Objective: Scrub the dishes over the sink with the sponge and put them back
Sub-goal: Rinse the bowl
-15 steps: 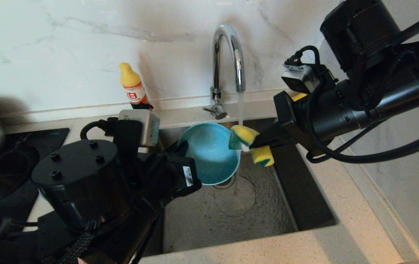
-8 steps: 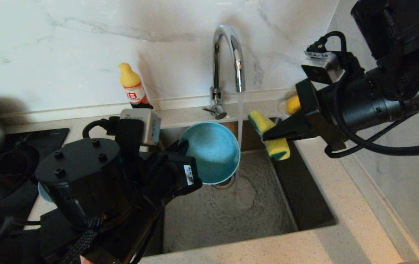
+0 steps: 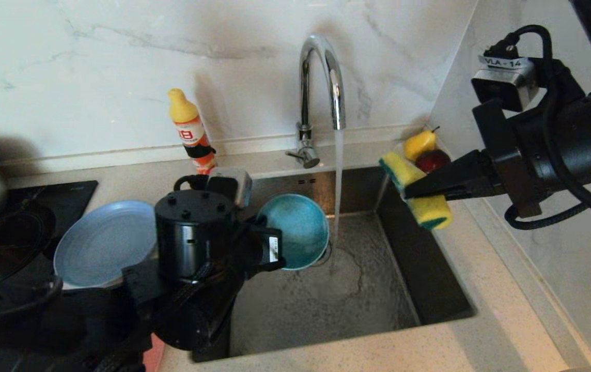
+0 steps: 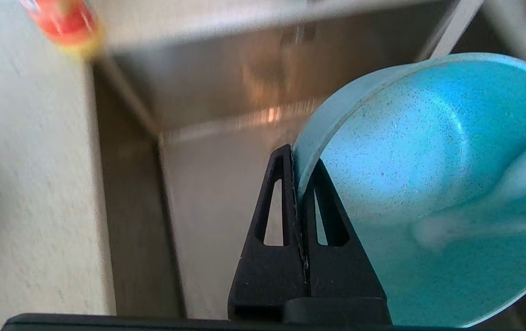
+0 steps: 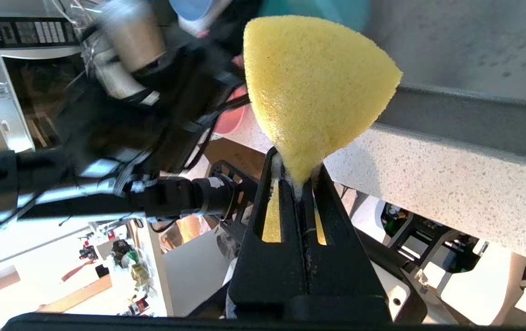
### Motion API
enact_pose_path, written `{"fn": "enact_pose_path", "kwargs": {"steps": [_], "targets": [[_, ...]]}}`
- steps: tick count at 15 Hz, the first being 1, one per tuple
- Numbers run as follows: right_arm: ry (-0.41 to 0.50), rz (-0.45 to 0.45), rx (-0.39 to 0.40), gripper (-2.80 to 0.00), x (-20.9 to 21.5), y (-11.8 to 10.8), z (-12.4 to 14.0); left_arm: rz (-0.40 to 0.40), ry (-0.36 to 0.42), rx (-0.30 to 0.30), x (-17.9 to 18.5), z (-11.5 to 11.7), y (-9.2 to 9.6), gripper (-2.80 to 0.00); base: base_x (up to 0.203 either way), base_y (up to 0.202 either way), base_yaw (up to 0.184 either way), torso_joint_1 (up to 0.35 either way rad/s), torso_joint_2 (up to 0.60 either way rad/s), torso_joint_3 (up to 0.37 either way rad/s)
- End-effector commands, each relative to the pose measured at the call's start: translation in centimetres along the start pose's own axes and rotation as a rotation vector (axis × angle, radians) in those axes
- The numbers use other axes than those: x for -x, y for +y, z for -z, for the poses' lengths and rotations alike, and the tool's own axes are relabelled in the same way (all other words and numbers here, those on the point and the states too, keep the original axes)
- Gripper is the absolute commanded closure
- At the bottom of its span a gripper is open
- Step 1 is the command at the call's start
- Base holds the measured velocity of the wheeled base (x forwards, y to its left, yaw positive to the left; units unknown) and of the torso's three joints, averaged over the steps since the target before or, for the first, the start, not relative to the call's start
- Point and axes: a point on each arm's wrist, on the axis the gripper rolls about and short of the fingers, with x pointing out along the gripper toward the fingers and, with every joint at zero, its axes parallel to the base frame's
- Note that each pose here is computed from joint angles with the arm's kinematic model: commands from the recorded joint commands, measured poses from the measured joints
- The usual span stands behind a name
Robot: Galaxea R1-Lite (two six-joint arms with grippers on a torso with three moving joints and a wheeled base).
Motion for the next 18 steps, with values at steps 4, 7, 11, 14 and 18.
{"fn": "enact_pose_path", "kwargs": {"steps": [4, 7, 11, 14, 18], "targets": [[-0.028, -0.023, 0.018, 0.00, 2.1, 0.5, 0.7, 0.025, 0.277, 0.123, -3.2, -1.6, -1.8, 0.00, 0.000, 0.000, 0.000, 0.000, 0.00, 0.000], [-0.033, -0.025, 0.020, 0.00, 2.5, 0.6, 0.8, -0.007, 0.344, 0.209, -6.8, -1.2, -3.4, 0.00, 0.000, 0.000, 0.000, 0.000, 0.00, 0.000], [-0.026, -0.015, 0.014, 0.00, 2.3, 0.4, 0.9, -0.069, 0.363, 0.332, -10.1, -0.5, -3.7, 0.00, 0.000, 0.000, 0.000, 0.000, 0.00, 0.000], [-0.026, -0.010, 0.011, 0.00, 2.0, 0.2, 0.7, -0.103, 0.342, 0.393, -11.6, -0.8, -2.8, 0.00, 0.000, 0.000, 0.000, 0.000, 0.00, 0.000], [-0.015, -0.001, 0.013, 0.00, 0.9, 0.1, 0.3, -0.106, 0.324, 0.432, -13.0, -0.9, -2.9, 0.00, 0.000, 0.000, 0.000, 0.000, 0.00, 0.000]]}}
